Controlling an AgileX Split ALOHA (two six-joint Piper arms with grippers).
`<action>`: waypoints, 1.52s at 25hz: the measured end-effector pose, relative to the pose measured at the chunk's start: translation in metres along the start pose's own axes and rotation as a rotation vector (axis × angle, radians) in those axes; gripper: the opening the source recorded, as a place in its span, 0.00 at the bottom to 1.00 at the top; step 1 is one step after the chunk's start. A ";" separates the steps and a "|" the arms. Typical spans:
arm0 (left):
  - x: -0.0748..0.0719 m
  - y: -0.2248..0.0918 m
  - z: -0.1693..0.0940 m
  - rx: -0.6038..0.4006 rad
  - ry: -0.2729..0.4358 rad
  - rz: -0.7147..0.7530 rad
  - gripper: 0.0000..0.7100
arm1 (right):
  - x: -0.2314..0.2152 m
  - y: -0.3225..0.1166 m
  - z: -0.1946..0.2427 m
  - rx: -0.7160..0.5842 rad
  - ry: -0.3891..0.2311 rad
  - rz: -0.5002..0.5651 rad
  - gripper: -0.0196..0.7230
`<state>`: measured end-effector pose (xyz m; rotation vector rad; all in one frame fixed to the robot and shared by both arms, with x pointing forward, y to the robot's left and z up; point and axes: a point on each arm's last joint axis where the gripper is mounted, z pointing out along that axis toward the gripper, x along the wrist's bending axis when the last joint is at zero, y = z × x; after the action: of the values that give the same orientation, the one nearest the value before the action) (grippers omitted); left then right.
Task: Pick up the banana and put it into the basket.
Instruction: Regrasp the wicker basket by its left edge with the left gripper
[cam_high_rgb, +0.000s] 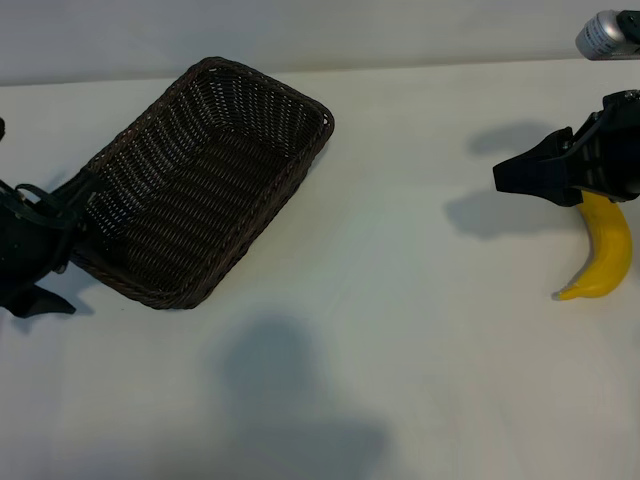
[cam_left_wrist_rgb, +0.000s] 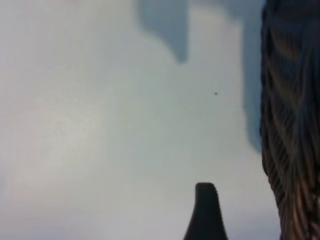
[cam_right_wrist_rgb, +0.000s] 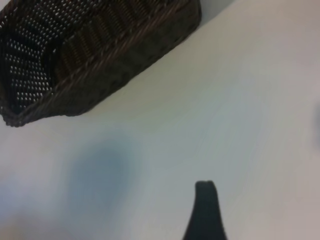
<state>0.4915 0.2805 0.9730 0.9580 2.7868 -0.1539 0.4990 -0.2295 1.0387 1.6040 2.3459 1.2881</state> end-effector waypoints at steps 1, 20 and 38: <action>-0.001 0.001 0.000 -0.011 -0.011 -0.002 0.81 | 0.000 0.000 0.000 0.000 0.000 0.000 0.79; -0.008 0.014 0.034 -0.025 -0.012 -0.027 0.81 | 0.000 0.000 0.000 0.000 0.000 0.000 0.79; -0.011 0.020 0.054 -0.021 -0.003 -0.046 0.23 | 0.000 0.000 0.000 -0.001 -0.001 0.000 0.79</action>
<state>0.5197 0.2811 0.9214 0.8883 2.8035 -0.1324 0.4991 -0.2296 1.0387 1.6041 2.3447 1.2878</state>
